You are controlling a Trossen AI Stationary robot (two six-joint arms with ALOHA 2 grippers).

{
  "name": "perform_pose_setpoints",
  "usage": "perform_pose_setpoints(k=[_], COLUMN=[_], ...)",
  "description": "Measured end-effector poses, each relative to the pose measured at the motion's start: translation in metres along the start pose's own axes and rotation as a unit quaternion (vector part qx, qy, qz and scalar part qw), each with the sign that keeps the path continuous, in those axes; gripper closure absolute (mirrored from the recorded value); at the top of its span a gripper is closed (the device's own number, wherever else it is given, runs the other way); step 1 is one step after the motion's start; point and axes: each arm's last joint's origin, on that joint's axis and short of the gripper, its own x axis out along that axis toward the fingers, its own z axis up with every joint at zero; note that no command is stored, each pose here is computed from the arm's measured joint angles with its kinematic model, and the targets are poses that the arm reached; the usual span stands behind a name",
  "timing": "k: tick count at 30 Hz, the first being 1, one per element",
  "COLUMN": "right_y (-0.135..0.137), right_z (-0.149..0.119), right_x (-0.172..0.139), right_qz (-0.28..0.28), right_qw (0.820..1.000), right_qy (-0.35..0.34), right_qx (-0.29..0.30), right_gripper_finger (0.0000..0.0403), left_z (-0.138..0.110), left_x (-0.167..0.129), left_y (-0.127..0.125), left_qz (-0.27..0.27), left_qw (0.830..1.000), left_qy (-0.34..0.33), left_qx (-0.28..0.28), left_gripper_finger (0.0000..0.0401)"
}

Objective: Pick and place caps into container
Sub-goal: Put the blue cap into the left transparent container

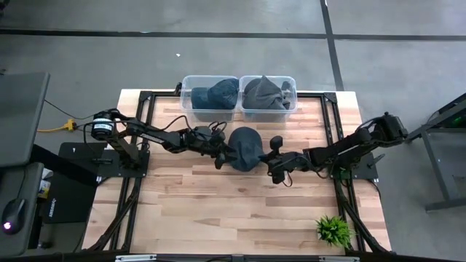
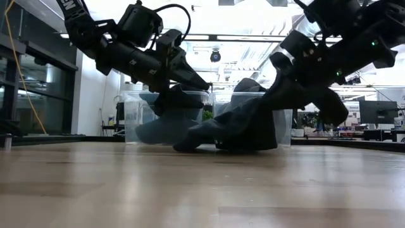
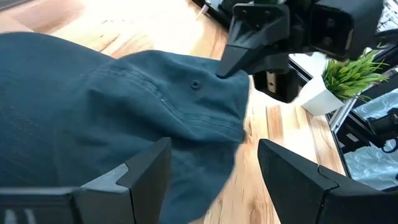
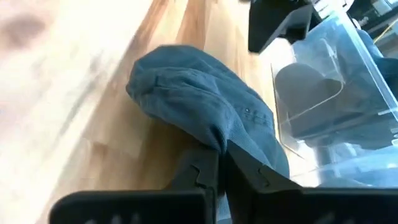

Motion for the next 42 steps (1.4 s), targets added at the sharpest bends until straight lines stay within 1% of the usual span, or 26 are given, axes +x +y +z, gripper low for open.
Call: perform_pose_setpoints(k=[2, 6, 9, 11, 13, 15, 18, 20, 22, 24, 27, 29, 31, 34, 38, 42], right_y=[-0.001, -0.007, -0.015, -0.021, -0.027, -0.035, -0.047, -0.054, -0.064, -0.075, -0.091, -0.099, -0.106, -0.115, -0.125, -0.135], right_z=[0.003, 0.013, 0.030, 0.041, 0.049, 0.058, 0.073, 0.081, 0.090, 0.101, 0.116, 0.125, 0.132, 0.139, 0.149, 0.157], right_x=[0.000, 0.001, 0.001, -0.001, -0.004, -0.009, -0.017, -0.023, -0.030, -0.040, -0.053, -0.062, -0.069, -0.078, -0.088, -0.097], right_qz=[-0.003, -0.006, 0.017, 0.033, 0.048, 0.059, 0.080, 0.095, 0.103, 0.105, 0.106, 0.120, 0.137, 0.153, 0.159, 0.154], right_qw=[1.000, 0.999, 0.999, 0.999, 0.999, 0.998, 0.996, 0.994, 0.992, 0.992, 0.992, 0.992, 0.990, 0.987, 0.987, 0.988], right_qy=[-0.004, -0.011, -0.024, -0.014, 0.010, 0.026, 0.037, 0.048, 0.063, 0.066, 0.056, 0.040, 0.032, 0.038, 0.027, 0.024], right_qx=[0.021, 0.029, 0.027, 0.020, 0.004, -0.005, -0.012, -0.019, -0.027, -0.028, -0.027, -0.022, -0.020, -0.022, -0.014, -0.005], right_gripper_finger=[0.0394, 0.0398, 0.0399, 0.0400, 0.0400, 0.0401, 0.0401, 0.0401, 0.0402, 0.0402, 0.0402, 0.0402, 0.0402, 0.0402, 0.0403, 0.0403], left_z=[0.000, 0.003, 0.009, 0.014, 0.021, 0.029, 0.045, 0.053, 0.060, 0.071, 0.083, 0.093, 0.103, 0.112, 0.119, 0.121], left_x=[0.000, 0.000, 0.000, 0.001, 0.003, 0.003, 0.001, 0.002, -0.001, -0.003, -0.008, -0.012, -0.019, -0.024, -0.025, -0.024], left_y=[0.000, 0.001, 0.000, -0.004, -0.010, -0.017, -0.030, -0.035, -0.041, -0.047, -0.052, -0.057, -0.063, -0.069, -0.074, -0.075], left_qz=[0.000, -0.003, -0.019, -0.034, -0.053, -0.086, -0.132, -0.139, -0.133, -0.113, -0.053, -0.009, 0.023, 0.037, 0.024, 0.021], left_qw=[1.000, 1.000, 1.000, 0.999, 0.997, 0.991, 0.973, 0.963, 0.957, 0.955, 0.955, 0.953, 0.949, 0.943, 0.939, 0.940], left_qy=[0.000, -0.012, -0.023, -0.024, -0.026, -0.028, -0.041, -0.034, -0.009, 0.010, 0.070, 0.105, 0.129, 0.145, 0.127, 0.117], left_qx=[0.000, 0.001, 0.003, 0.010, 0.044, 0.096, 0.186, 0.230, 0.257, 0.276, 0.282, 0.286, 0.288, 0.296, 0.318, 0.320], left_gripper_finger=[0.0162, 0.0162, 0.0162, 0.0162, 0.0162, 0.0162, 0.0162, 0.0162, 0.0162, 0.0162, 0.0162, 0.0162, 0.0162, 0.0162, 0.0162, 0.0162])
